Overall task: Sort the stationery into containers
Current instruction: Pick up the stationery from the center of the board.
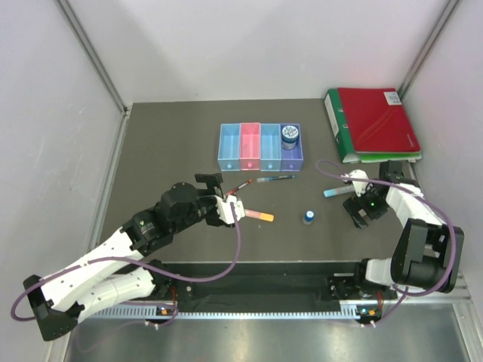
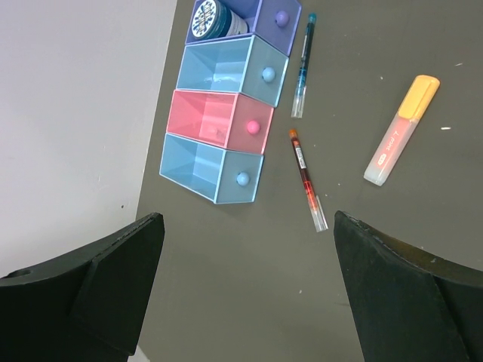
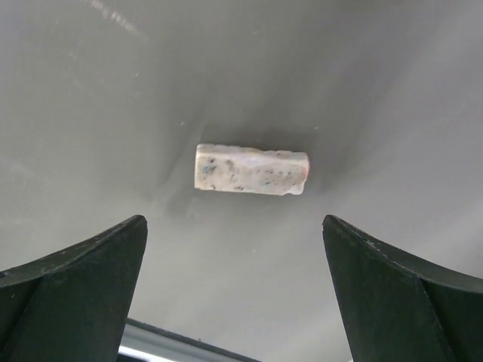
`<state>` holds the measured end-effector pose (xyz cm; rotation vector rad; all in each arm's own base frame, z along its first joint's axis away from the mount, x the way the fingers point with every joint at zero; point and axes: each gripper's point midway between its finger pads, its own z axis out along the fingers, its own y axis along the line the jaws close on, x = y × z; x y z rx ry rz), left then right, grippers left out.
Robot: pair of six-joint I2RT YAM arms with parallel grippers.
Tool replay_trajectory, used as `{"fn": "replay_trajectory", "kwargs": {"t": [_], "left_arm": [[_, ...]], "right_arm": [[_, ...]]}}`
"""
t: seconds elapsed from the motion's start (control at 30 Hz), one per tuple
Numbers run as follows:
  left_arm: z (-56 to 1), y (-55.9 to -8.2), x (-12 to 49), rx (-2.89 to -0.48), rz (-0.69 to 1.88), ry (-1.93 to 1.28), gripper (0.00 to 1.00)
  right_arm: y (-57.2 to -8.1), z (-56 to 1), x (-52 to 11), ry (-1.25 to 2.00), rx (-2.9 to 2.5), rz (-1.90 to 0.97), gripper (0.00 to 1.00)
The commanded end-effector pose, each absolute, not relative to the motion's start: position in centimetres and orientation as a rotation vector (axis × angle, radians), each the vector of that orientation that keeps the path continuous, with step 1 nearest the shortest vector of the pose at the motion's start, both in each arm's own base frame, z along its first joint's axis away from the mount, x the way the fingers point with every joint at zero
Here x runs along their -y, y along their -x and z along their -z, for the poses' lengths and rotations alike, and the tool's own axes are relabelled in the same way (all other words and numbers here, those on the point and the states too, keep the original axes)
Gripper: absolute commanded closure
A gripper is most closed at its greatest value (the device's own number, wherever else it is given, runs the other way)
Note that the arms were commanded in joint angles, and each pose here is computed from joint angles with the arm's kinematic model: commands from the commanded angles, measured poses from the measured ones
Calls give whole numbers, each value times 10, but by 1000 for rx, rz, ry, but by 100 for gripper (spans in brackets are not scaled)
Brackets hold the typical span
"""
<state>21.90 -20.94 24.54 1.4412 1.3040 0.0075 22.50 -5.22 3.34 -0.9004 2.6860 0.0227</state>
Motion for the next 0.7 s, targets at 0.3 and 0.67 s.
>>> {"fn": "replay_trajectory", "kwargs": {"t": [0.3, 0.67], "left_arm": [[-270, -226, 217, -1245, -9, -1388, 1], [-269, -227, 219, -1240, -9, -1391, 1]], "right_arm": [[-173, -41, 33, 1271, -2696, -298, 2], [-176, -33, 6, 1452, -2619, -395, 1]]}}
